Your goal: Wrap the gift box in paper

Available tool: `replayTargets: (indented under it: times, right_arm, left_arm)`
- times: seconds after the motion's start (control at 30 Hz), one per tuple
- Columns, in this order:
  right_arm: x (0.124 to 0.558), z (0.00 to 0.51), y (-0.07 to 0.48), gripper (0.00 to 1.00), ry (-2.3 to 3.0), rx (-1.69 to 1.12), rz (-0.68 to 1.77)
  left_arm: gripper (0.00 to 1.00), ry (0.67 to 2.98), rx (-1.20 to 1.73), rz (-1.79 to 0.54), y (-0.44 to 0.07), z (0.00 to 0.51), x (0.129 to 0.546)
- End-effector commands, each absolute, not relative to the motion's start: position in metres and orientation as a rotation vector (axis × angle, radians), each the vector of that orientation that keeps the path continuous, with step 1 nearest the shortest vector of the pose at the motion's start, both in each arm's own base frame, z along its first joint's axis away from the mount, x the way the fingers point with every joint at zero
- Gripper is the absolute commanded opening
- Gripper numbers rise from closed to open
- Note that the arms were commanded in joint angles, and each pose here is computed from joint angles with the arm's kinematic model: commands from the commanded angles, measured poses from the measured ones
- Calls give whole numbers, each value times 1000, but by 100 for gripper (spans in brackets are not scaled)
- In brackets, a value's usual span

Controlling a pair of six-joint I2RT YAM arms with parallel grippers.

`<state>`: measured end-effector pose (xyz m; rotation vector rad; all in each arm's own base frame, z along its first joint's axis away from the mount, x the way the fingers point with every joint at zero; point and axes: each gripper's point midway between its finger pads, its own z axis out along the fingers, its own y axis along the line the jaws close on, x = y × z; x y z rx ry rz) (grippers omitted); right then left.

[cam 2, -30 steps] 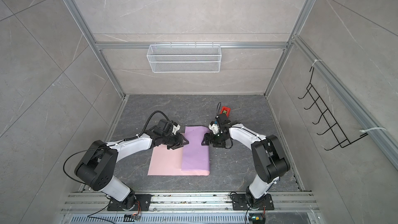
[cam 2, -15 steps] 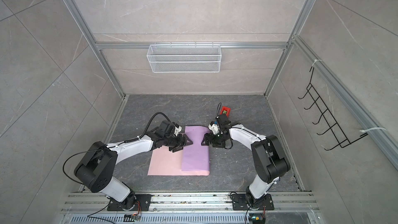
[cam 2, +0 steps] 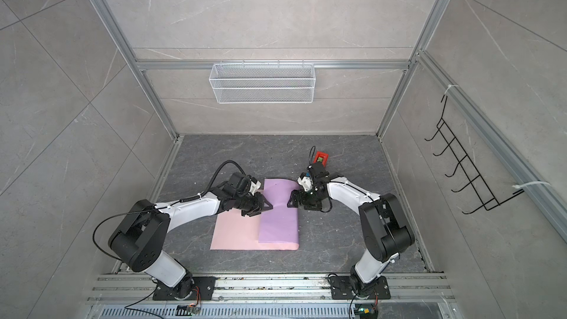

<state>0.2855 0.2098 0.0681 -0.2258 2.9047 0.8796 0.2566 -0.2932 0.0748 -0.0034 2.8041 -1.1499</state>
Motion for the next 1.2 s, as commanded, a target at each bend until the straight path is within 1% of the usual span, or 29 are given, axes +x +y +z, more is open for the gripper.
replayTargets:
  times: [0.0, 0.3, 0.63, 0.83, 1.03, 1.1, 1.17]
  right_arm:
    - [286, 87, 207, 90, 2876, -249, 912]
    - [288, 77, 207, 96, 2881, -268, 928]
    - [284, 55, 201, 95, 2944, -231, 876]
    - [279, 45, 196, 94, 2979, -215, 825]
    - [275, 35, 188, 93, 3025, -198, 754]
    - [273, 32, 187, 93, 3034, -198, 740]
    - [272, 31, 186, 93, 3041, -200, 730]
  left_arm:
    - [36, 2910, -29, -999, -276, 47, 243]
    - [34, 2908, -23, -995, -276, 48, 244]
    - [31, 2907, -42, -961, -269, 49, 242]
    - [31, 2907, -51, -953, -265, 49, 241]
    - [37, 2896, -53, -952, -265, 52, 242]
    - [41, 2888, -55, -960, -266, 55, 242]
    - [49, 2874, -56, -965, -266, 60, 244]
